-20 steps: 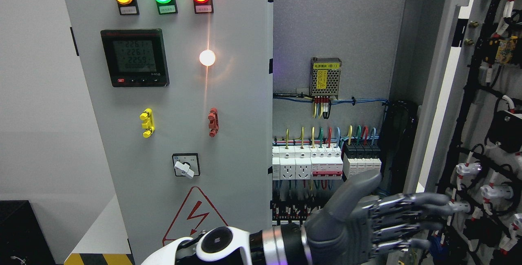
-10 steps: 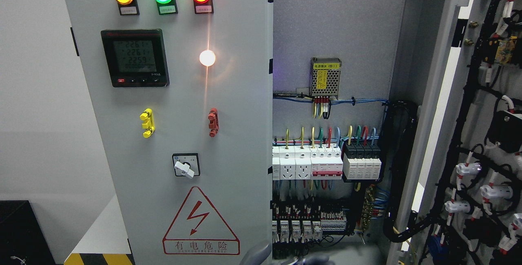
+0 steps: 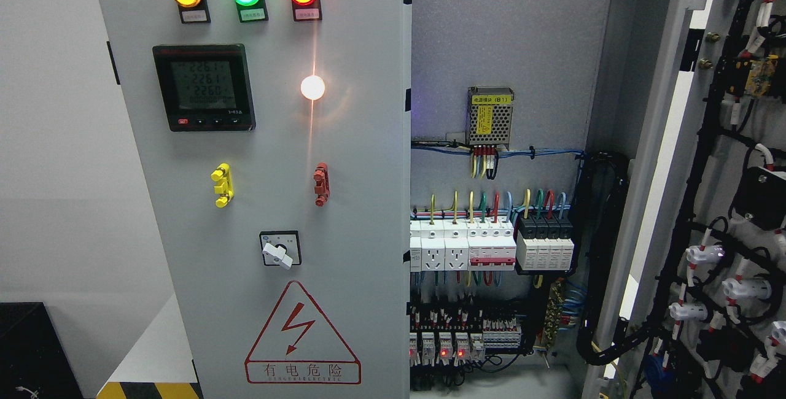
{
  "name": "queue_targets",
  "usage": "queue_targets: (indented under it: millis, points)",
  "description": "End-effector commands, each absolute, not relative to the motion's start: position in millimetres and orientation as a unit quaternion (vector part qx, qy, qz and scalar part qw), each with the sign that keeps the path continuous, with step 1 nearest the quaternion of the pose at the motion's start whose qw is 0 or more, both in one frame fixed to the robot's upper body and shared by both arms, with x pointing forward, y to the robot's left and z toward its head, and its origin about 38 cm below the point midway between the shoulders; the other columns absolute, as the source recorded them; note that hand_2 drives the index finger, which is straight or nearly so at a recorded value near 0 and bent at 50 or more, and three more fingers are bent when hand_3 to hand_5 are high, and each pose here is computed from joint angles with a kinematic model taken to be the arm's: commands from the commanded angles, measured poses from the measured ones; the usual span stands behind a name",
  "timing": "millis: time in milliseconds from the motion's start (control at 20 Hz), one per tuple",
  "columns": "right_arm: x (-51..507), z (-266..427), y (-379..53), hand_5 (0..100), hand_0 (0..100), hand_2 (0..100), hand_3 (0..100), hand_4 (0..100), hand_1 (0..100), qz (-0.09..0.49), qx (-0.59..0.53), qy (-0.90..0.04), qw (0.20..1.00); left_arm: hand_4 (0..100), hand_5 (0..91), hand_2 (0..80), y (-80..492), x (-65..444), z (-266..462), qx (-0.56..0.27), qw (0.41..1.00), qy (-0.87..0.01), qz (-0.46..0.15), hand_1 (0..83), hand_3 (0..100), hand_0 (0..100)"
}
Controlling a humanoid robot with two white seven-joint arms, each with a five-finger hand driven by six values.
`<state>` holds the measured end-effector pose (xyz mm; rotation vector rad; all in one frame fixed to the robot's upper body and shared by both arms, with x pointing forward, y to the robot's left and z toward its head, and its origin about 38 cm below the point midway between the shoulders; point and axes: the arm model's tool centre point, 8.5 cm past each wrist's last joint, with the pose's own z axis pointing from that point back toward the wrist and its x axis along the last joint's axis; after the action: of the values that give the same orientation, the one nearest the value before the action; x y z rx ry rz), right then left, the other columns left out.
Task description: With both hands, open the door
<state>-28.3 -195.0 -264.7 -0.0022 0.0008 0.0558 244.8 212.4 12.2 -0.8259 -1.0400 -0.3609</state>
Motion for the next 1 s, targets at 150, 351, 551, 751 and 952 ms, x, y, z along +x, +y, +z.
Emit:
queue_targets:
  millis: [150, 351, 551, 751, 952]
  points:
    - [-28.4, -264.7, -195.1, 0, 19, 0, 0, 0, 0, 0.016, -0.001, 0.001, 1.0, 0, 0.0, 0.0, 346.7, 146.0, -149.9, -0.165, 0.927, -0.329, -0.067, 0.0, 0, 0]
    - [-28.4, -264.7, -195.1, 0, 19, 0, 0, 0, 0, 0.016, -0.001, 0.001, 1.0, 0, 0.0, 0.0, 371.9, 112.7, -182.5, -0.108, 0.952, -0.285, -0.021, 0.0, 0, 0]
    - [-28.4, -264.7, -195.1, 0, 19, 0, 0, 0, 0, 0.016, -0.001, 0.001, 1.0, 0, 0.0, 0.0, 378.4, 73.1, -215.5, -0.054, 0.972, -0.226, 0.025, 0.0, 0, 0]
    - [-28.4, -264.7, -195.1, 0, 19, 0, 0, 0, 0, 0.016, -0.001, 0.001, 1.0, 0, 0.0, 0.0, 370.1, 43.1, -233.5, -0.025, 0.983, -0.178, 0.044, 0.0, 0, 0]
    - [-28.4, -264.7, -195.1, 0, 19, 0, 0, 0, 0, 0.016, -0.001, 0.001, 1.0, 0, 0.0, 0.0, 355.8, 19.1, -245.6, 0.018, 0.991, -0.118, 0.065, 0.0, 0, 0]
